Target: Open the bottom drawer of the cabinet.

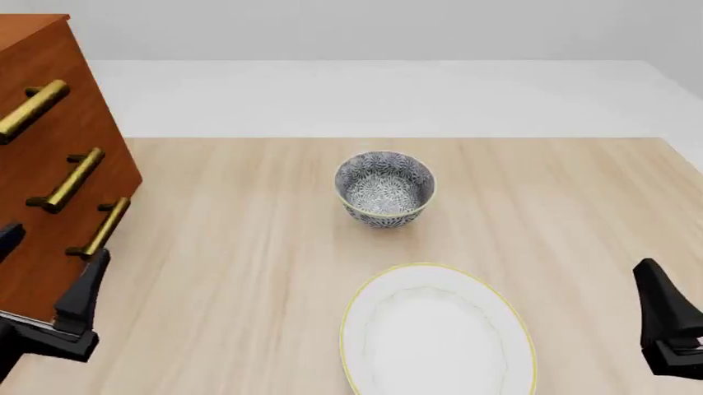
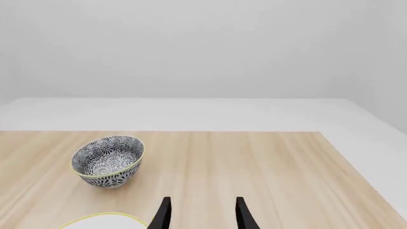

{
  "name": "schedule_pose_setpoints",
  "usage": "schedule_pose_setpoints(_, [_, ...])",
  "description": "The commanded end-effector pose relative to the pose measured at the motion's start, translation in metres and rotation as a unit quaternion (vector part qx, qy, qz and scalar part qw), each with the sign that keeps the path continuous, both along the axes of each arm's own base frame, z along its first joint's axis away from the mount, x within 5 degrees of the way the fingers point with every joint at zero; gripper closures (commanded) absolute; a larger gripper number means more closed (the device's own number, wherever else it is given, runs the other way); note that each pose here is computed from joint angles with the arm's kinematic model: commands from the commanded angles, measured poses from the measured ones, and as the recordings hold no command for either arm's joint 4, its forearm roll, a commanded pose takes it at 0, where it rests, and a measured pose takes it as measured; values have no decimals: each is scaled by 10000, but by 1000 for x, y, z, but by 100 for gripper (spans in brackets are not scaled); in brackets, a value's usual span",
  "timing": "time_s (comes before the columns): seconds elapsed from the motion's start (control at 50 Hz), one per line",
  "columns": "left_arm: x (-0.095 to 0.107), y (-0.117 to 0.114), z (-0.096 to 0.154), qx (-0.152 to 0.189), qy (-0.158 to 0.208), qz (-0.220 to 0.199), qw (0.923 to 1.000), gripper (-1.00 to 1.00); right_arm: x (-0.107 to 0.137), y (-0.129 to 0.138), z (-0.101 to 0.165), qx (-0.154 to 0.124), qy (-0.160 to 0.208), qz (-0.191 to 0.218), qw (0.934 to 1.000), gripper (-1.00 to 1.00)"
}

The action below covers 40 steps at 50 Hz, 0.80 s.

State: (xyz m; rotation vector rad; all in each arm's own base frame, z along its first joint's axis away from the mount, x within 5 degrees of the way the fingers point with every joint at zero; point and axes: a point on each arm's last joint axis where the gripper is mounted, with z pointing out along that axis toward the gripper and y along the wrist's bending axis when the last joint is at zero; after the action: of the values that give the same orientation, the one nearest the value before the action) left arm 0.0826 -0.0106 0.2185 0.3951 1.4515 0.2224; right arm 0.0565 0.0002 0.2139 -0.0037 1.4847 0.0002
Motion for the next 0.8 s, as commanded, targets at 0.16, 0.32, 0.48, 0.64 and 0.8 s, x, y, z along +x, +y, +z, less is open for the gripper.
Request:
schedule_pose_setpoints(0.16, [77,-9,-39,1296,144,87,9914,-100,0,0,0,12,4,3,10000,-100])
schedule_pose_setpoints(0.32, [80,-8,-47,1787,309,102,9834,-100,0,0,0,10,2,5,10000,-100])
schedule_pose_setpoints(0.48, [80,-6,-47,2141,303,157,9762,-100,0,0,0,-1,-5,6,10000,-100])
schedule_pose_setpoints(0.64, [81,-5,-51,2493,372,171,9676,-100,0,0,0,7,0,8,10000,-100])
schedule_pose_setpoints(0.8, [85,7,-65,2779,850,405,9560,-100,0,0,0,-1,-6,13,10000,-100])
